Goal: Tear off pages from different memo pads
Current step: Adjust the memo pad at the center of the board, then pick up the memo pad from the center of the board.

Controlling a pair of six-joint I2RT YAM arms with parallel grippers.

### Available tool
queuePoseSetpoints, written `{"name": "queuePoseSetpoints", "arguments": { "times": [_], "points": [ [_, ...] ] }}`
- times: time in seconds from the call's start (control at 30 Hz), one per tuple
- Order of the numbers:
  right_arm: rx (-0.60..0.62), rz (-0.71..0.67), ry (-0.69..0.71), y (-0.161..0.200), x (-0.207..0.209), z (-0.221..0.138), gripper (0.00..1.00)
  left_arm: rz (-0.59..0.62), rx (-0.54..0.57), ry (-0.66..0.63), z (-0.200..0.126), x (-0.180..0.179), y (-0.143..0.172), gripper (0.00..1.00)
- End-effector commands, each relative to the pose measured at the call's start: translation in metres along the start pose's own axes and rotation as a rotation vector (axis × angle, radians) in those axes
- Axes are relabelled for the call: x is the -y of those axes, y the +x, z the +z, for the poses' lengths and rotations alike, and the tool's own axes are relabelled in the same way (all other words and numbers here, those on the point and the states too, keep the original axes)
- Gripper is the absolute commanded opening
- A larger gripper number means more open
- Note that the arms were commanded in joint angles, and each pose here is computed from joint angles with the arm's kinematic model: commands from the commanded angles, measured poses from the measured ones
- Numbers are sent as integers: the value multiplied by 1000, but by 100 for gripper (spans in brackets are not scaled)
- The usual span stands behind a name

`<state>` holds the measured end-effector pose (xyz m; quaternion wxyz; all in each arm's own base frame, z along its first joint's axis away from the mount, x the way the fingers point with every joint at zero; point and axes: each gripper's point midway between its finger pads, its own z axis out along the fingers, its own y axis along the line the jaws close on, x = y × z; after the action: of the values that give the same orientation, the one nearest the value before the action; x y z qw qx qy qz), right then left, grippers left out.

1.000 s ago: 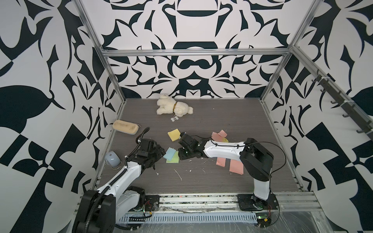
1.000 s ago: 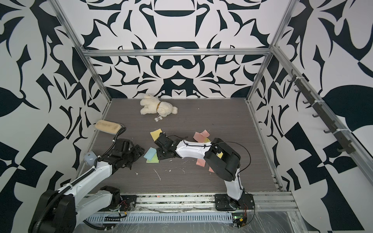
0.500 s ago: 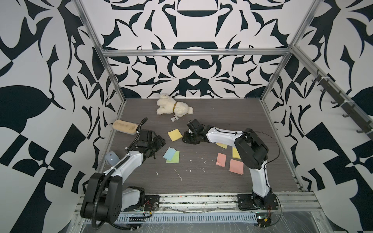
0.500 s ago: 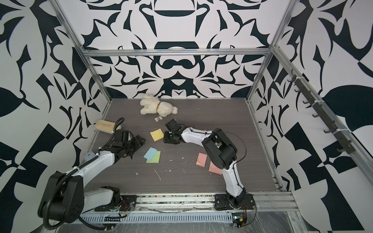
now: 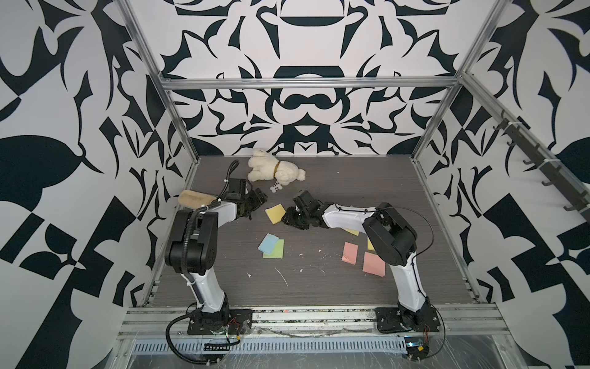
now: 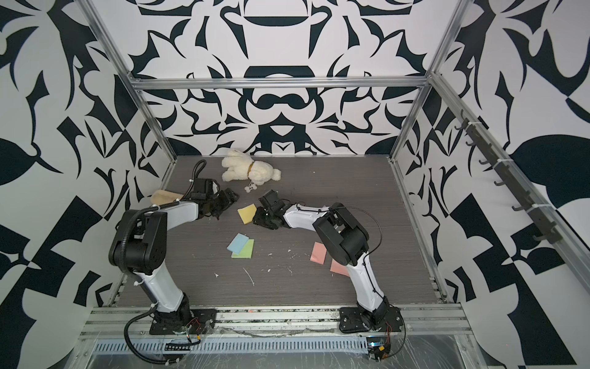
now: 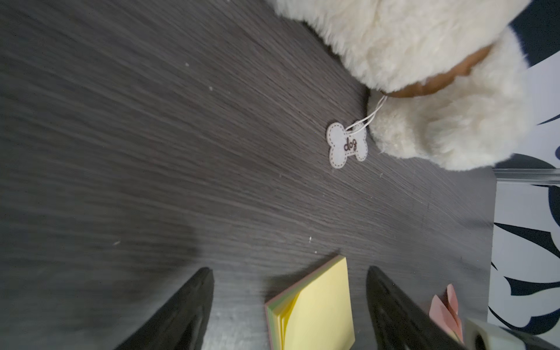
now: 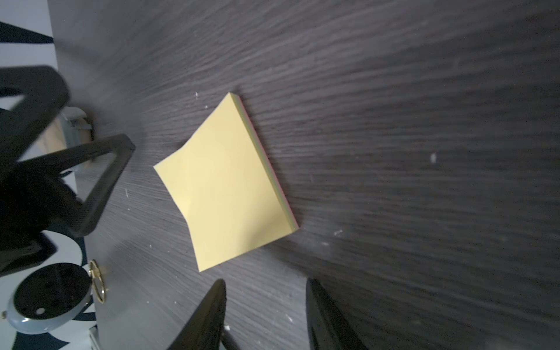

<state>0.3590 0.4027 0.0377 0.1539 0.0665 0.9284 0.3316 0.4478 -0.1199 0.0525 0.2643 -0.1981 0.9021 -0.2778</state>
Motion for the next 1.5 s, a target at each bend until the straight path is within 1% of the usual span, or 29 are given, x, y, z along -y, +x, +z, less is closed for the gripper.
{"name": "queuePoseSetpoints", "arguments": {
  "times": [0.0, 0.07, 0.17, 0.33, 0.47, 0.53, 0.6, 0.67, 0.73, 0.83, 0.97, 1.13, 1.33, 1.47],
  "points": [
    [16, 73, -28, 3, -4, -8, 48, 70, -60, 77, 18, 28, 7, 79],
    [29, 77, -20, 1, -3, -11, 48, 80, -100, 84, 27, 32, 21, 78],
    [43, 99, -16, 2, 1, -16, 48, 69, -142, 94, 30, 34, 38, 75],
    [63, 125, 2, 4, 12, -28, 48, 67, -191, 98, 17, 35, 71, 72],
    [59, 128, 23, 8, 23, -35, 49, 40, -230, 155, 2, 44, 102, 71],
    [49, 126, 29, 10, 27, -35, 49, 33, -242, 174, -5, 49, 111, 70],
    [44, 118, 37, 10, 28, -35, 49, 25, -250, 163, -11, 47, 113, 69],
    [40, 114, 43, 10, 29, -31, 49, 58, -241, 123, -13, 42, 110, 69],
    [34, 112, 41, 10, 27, -29, 49, 79, -253, 60, -6, 29, 110, 68],
    [36, 99, 54, 7, 26, -27, 48, 51, -302, 38, 7, 16, 120, 62],
    [35, 99, 62, 7, 31, -26, 43, 19, -319, 49, 11, 11, 130, 54],
    [24, 98, 5, 5, 18, -24, 34, 12, -328, 47, 9, 7, 135, 45],
    [42, 87, -34, -1, 4, -33, 29, -20, -336, 48, 11, -1, 144, 40],
    [50, 83, -35, -2, 2, -36, 23, -36, -332, 57, 10, -2, 147, 39]
  ]
}}
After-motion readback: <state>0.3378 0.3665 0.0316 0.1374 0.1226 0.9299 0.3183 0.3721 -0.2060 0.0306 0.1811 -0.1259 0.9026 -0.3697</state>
